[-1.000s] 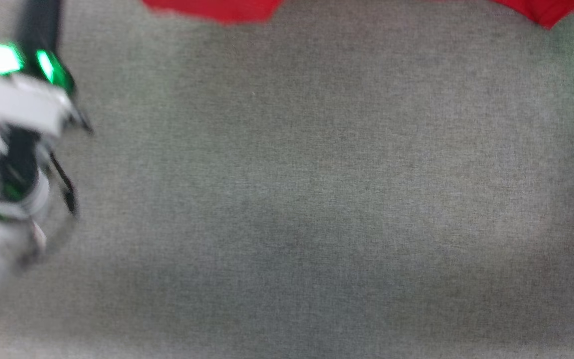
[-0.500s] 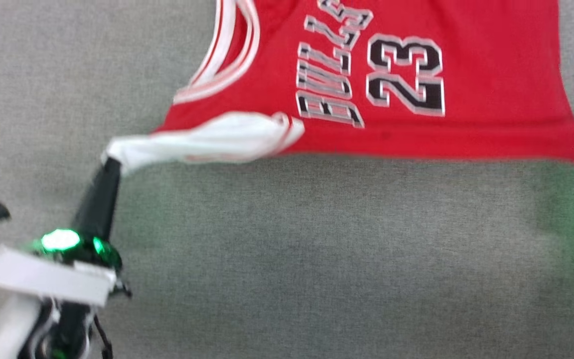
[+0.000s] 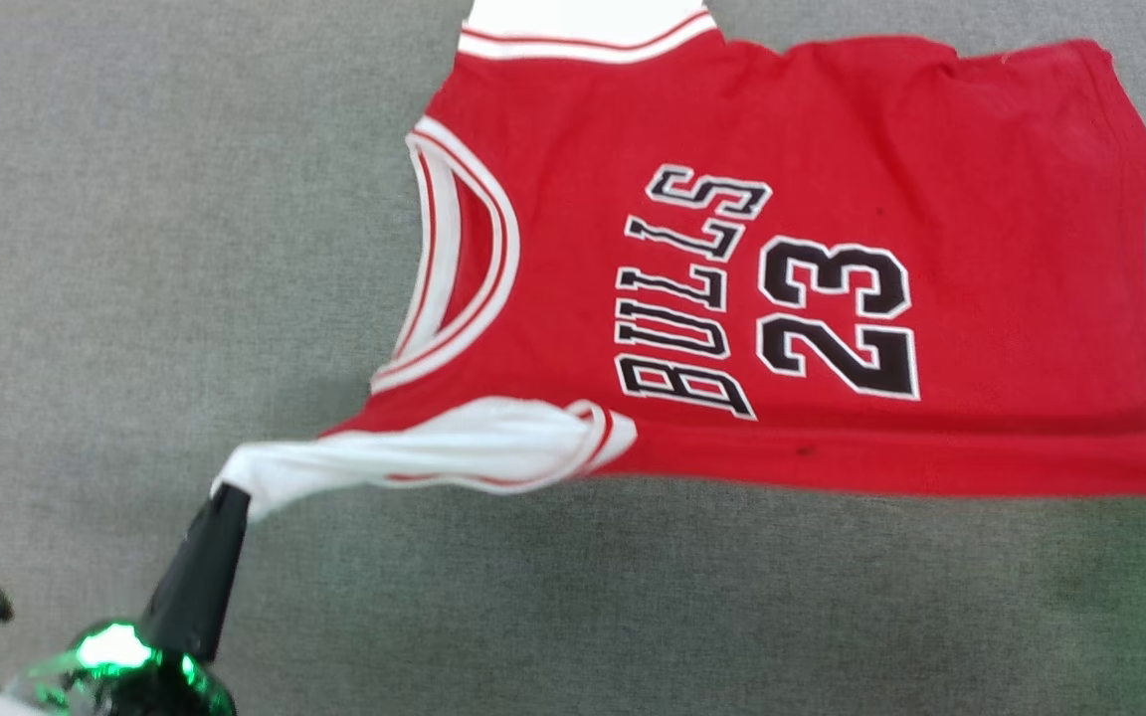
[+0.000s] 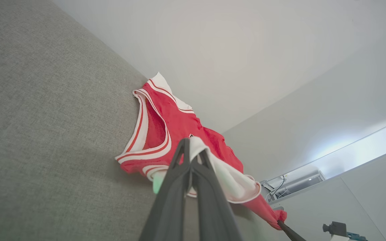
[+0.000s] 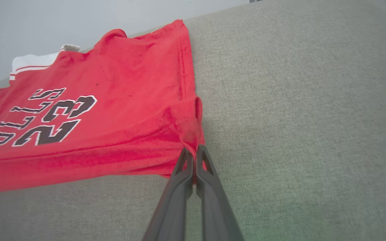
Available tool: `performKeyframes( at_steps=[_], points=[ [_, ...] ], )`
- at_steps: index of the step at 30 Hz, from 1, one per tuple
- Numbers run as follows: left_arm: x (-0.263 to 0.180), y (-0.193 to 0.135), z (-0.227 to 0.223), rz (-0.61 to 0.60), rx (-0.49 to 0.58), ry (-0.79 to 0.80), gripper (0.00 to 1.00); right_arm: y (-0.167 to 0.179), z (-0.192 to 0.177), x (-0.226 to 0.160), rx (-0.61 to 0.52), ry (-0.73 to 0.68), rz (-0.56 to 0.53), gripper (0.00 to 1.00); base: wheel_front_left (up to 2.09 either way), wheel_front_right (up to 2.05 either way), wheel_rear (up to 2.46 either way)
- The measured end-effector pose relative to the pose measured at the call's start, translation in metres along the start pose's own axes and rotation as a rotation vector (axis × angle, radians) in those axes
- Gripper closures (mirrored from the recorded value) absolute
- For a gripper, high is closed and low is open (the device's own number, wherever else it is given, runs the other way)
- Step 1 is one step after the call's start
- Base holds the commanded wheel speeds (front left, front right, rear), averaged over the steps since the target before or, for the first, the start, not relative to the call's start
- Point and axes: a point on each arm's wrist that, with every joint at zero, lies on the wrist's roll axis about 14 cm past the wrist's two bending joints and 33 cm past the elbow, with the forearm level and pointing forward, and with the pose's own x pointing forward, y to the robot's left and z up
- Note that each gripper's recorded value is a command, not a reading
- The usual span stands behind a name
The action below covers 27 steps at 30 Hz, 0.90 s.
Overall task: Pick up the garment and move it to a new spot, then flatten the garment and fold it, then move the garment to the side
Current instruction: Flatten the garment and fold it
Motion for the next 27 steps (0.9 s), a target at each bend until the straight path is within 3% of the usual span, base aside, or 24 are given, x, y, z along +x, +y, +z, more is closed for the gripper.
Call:
performKeyframes(
  at_steps=[8,19,27],
  points=[
    [-0.004,-0.004,-0.004,-0.007,0.007,0.02,1.0,-0.003,-0.004,-0.011,0.013,0.022,-0.016,1.0,0.0,0.0,0.0],
    [0.053,-0.011,0.001,-0.108,0.047,0.012,1.0,0.016,0.01,0.035,0.014,0.009,0.05,1.0,0.0,0.0,0.0],
    [0.08,0.01,-0.012,-0.081,0.097,0.063,1.0,0.003,0.003,0.059,0.038,0.025,0.008,1.0,0.0,0.0,0.0]
  ],
)
